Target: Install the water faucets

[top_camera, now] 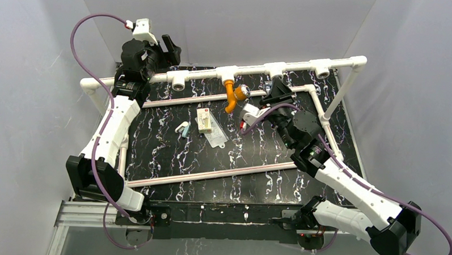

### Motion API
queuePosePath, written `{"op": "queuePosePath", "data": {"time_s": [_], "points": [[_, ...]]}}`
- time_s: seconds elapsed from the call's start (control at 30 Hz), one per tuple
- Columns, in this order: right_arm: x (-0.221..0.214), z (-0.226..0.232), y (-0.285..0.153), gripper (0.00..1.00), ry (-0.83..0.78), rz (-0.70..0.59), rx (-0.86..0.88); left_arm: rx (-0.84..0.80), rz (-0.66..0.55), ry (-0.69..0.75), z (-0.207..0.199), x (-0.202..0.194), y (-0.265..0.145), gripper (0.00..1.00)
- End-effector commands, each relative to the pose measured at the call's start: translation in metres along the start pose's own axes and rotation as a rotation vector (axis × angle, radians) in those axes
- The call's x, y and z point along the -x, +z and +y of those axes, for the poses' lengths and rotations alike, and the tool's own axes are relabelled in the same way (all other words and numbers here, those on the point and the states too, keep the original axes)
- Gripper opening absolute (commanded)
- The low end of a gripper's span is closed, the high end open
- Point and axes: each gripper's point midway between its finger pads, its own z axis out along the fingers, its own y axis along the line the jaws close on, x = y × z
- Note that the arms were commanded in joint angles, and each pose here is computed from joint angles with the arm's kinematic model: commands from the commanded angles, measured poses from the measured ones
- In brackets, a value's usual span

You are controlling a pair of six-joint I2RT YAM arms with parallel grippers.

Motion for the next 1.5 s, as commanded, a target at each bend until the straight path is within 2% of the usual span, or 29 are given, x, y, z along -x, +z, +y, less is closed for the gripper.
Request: {"op": "queuePosePath", "data": {"time_s": [0.0, 0.03, 0.2, 0.73, 1.2, 1.47], "points": [[-0.005, -0.009, -0.002, 0.06, 0.117, 0.031, -0.067, 0.152, 0.483, -0.017, 0.051, -0.160, -0.006, 0.78], [-0.005, -0.010, -0.002, 0.01, 0.152, 0.030, -0.072, 0.151, 0.483, -0.017, 0.050, -0.160, -0.006, 0.78], [-0.002, -0.010, -0.003, 0.01, 0.352, 0.016, -0.104, 0.152, 0.482, -0.017, 0.051, -0.159, -0.006, 0.78], [0.004, -0.004, 0.002, 0.01, 1.434, 0.014, -0.306, 0.147, 0.478, -0.022, 0.050, -0.157, -0.006, 0.78], [0.003, 0.004, -0.005, 0.01, 2.211, 0.063, -0.469, 0.144, 0.479, -0.032, 0.050, -0.157, -0.006, 0.78], [0.017, 0.023, -0.006, 0.01, 2.617, 0.068, -0.443, 0.144, 0.475, -0.031, 0.050, -0.156, -0.006, 0.78]]}}
